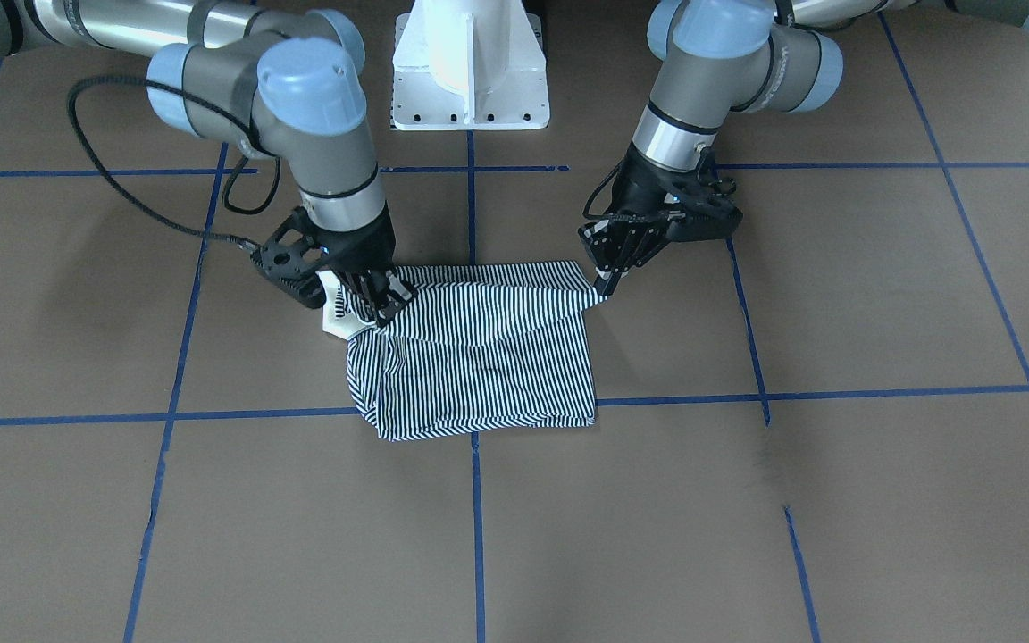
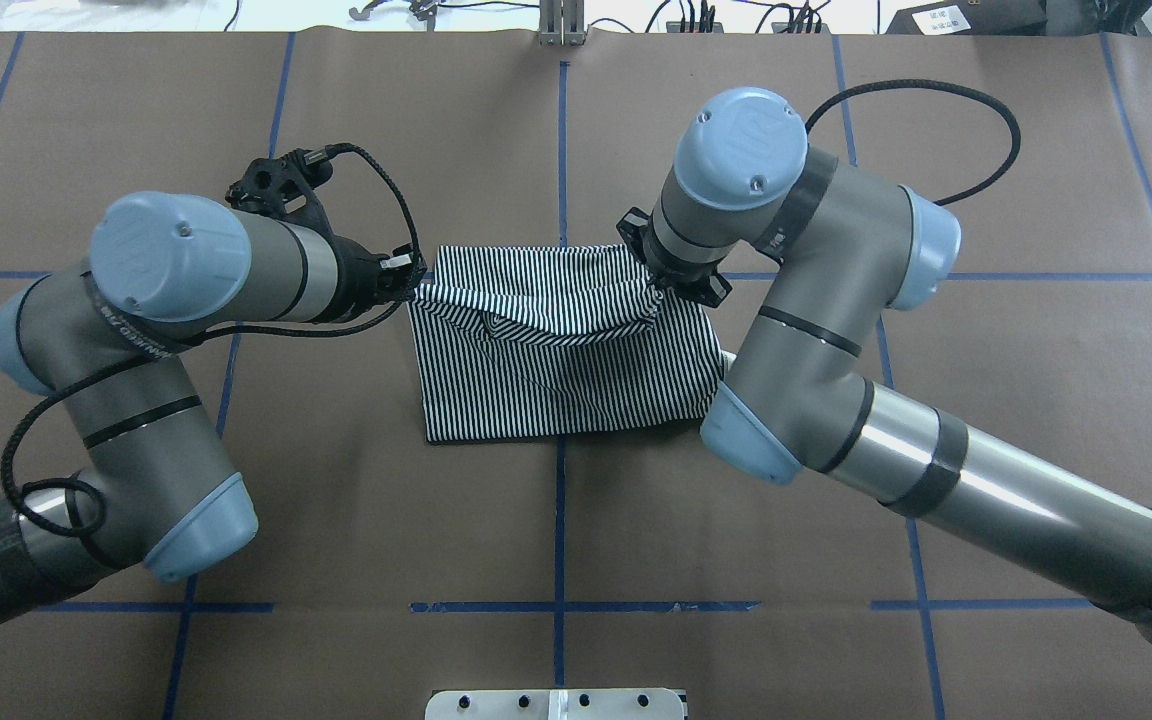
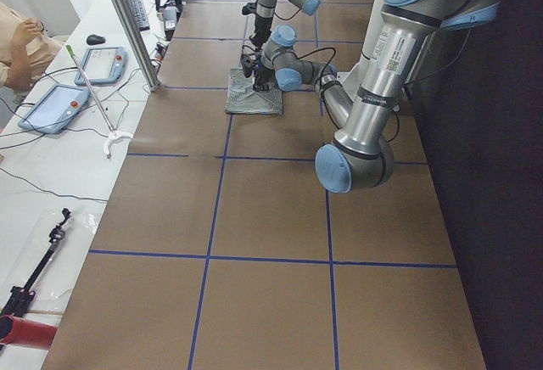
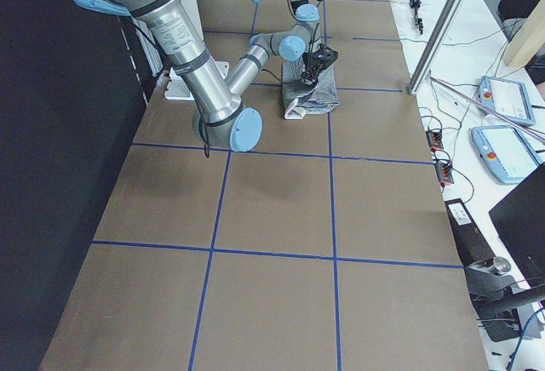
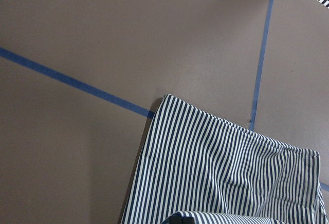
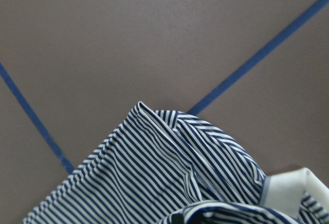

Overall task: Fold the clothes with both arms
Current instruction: 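Grasp both ends of the folded shirt and fold it in half, then release the shirt and lift both grippers away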

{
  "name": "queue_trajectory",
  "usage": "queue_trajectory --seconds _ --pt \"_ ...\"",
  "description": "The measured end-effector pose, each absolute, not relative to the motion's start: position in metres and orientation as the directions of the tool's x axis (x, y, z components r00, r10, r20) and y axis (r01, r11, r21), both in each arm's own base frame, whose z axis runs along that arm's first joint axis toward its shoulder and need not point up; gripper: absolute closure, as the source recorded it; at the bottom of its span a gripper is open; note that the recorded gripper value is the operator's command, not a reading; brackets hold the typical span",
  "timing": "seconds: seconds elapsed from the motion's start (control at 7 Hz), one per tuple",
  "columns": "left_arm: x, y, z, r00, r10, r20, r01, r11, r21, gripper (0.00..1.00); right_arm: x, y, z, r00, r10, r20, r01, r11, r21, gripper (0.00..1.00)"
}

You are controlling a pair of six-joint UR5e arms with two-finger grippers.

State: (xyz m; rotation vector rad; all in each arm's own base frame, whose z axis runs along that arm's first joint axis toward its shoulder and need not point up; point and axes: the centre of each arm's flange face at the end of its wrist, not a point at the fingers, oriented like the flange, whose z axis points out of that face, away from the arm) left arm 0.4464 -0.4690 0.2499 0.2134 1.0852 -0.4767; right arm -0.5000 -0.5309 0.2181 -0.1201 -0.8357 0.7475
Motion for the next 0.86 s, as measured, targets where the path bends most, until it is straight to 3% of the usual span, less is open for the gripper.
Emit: queue_trajectory --seconds 0.14,0.29,0.57,0.86 --pt "0.465 -0.496 0.272 0.382 -0.252 -0.889 0.48 0.876 -0.042 0.64 -0.513 -0.569 0.232 0.453 0.652 0.608 -0.547 0.742 -0.388 0.0" --pt "0.482 -0.534 0.298 0.387 -0.225 -0.894 0.492 0.871 -0.006 0.5 -0.522 -0.607 0.248 0.456 0.649 0.609 -0.543 0.745 -0.388 0.0" --pt "0.485 -0.584 0.305 0.393 -0.187 -0.9 0.512 0.858 0.046 0.5 -0.507 -0.651 0.266 0.446 0.627 0.639 -0.513 0.764 -0.391 0.0" --pt "0.467 -0.578 0.277 0.349 -0.15 -0.925 0.518 0.853 0.057 0.68 -0.496 -0.656 0.261 0.433 0.611 0.663 -0.495 0.776 -0.391 0.0"
